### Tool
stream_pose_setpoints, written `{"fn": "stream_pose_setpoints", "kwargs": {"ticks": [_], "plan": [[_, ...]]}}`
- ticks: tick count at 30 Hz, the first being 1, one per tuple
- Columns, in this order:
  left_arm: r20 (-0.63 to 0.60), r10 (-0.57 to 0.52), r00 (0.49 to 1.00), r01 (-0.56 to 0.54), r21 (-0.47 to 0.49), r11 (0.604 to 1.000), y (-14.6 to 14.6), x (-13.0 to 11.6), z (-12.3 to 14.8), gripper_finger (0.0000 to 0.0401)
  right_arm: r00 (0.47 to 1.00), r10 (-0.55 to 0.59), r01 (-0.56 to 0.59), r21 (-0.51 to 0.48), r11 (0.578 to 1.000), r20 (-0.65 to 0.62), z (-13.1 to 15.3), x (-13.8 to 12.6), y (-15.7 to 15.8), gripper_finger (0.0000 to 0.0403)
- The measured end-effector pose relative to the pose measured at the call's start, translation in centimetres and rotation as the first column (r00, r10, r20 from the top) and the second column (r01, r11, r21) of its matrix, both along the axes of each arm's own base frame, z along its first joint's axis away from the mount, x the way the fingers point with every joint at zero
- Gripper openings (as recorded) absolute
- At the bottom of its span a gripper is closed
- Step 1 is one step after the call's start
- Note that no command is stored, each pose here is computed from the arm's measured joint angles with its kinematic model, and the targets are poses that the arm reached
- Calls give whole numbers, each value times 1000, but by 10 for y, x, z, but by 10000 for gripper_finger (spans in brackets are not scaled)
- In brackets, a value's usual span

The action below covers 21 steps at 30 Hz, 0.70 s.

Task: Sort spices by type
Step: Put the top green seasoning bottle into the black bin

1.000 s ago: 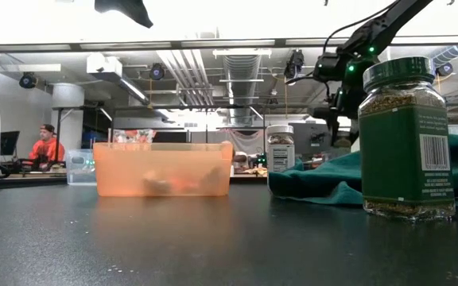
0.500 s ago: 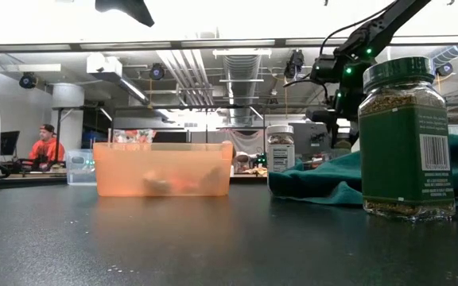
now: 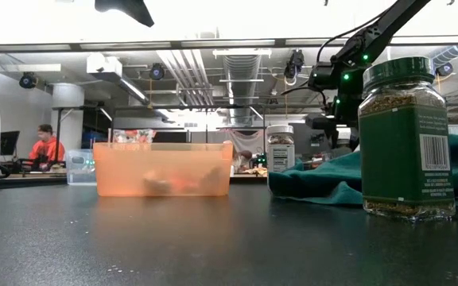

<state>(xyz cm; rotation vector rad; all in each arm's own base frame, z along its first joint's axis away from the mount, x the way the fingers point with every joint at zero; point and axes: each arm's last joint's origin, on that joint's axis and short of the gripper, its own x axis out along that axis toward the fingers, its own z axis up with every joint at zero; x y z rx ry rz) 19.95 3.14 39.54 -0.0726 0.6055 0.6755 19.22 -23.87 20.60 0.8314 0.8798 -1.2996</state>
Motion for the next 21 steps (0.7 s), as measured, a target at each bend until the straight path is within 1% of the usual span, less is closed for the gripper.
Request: {"fn": "stream_pose_setpoints", "kwargs": {"ticks": [8,11,16,21], "plan": [[0,1,1000,-1,1,1000,0,0,0,0,1000,-4,4,-5,1000,-10,0,0,0,260],[-1,1,1000,-1,1,1000,0,0,0,0,999,2,-2,8,1000,-32,4,-2,2,271],[-1,1,1000,-1,1,1000,0,0,0,0,997,24,-22,20,1000,-77,20,-3,2,289],[-1,1,1000,-1,1,1000,0,0,0,0,997,29,-29,2,1000,-66,46,-4,3,302]]}}
